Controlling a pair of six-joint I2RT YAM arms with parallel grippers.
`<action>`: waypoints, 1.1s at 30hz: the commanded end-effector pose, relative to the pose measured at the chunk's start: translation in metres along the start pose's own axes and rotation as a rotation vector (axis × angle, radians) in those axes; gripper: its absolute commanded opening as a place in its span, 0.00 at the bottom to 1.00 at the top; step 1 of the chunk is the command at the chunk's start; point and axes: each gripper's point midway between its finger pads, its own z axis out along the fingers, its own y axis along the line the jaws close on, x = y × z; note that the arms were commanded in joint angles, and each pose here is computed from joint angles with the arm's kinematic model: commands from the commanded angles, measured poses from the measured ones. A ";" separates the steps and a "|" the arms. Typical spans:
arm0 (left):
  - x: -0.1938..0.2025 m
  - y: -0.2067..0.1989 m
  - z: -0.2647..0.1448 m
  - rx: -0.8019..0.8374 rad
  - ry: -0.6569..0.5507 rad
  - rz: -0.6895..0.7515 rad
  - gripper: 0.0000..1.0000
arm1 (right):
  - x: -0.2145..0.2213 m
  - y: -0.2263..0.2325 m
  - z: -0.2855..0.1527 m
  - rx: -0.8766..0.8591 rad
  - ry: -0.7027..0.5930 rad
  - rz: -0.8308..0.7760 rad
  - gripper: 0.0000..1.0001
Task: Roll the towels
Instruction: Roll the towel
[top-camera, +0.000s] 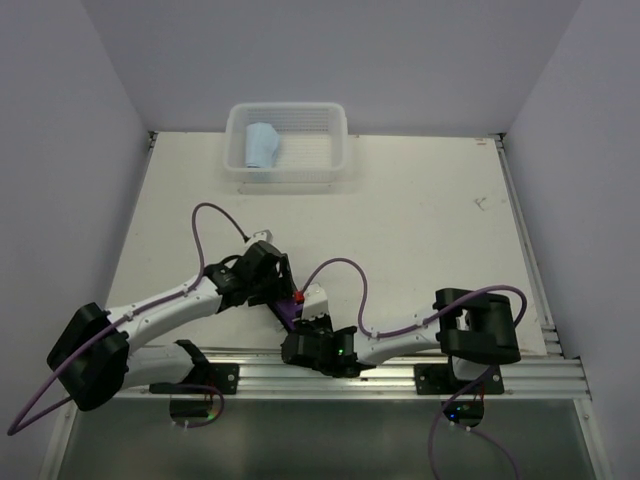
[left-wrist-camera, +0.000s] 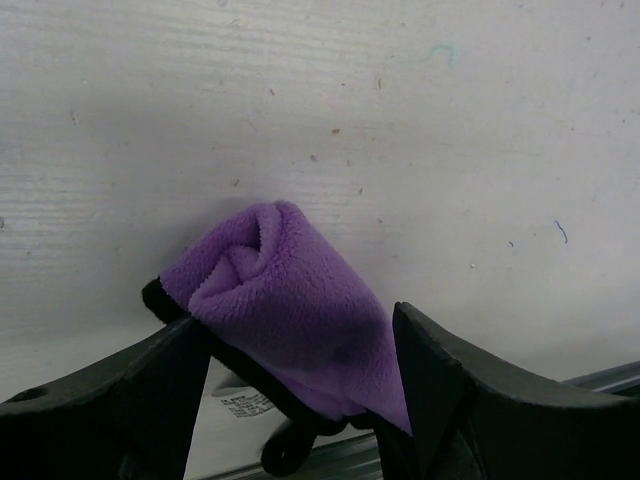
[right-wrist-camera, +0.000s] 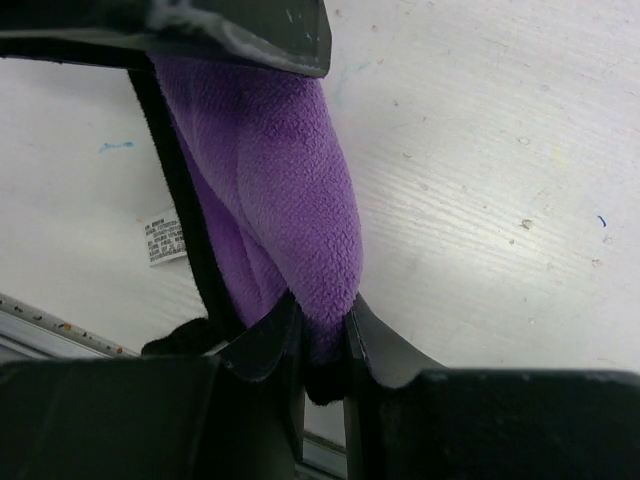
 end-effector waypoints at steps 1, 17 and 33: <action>-0.007 0.000 0.000 -0.035 -0.012 -0.018 0.75 | -0.004 -0.003 -0.003 0.050 -0.059 -0.044 0.00; 0.000 0.019 0.033 -0.147 0.010 -0.025 0.69 | -0.002 -0.004 -0.008 0.032 -0.095 -0.041 0.00; -0.021 0.000 -0.009 -0.109 -0.013 -0.007 0.80 | 0.001 -0.010 -0.008 0.106 -0.085 -0.038 0.00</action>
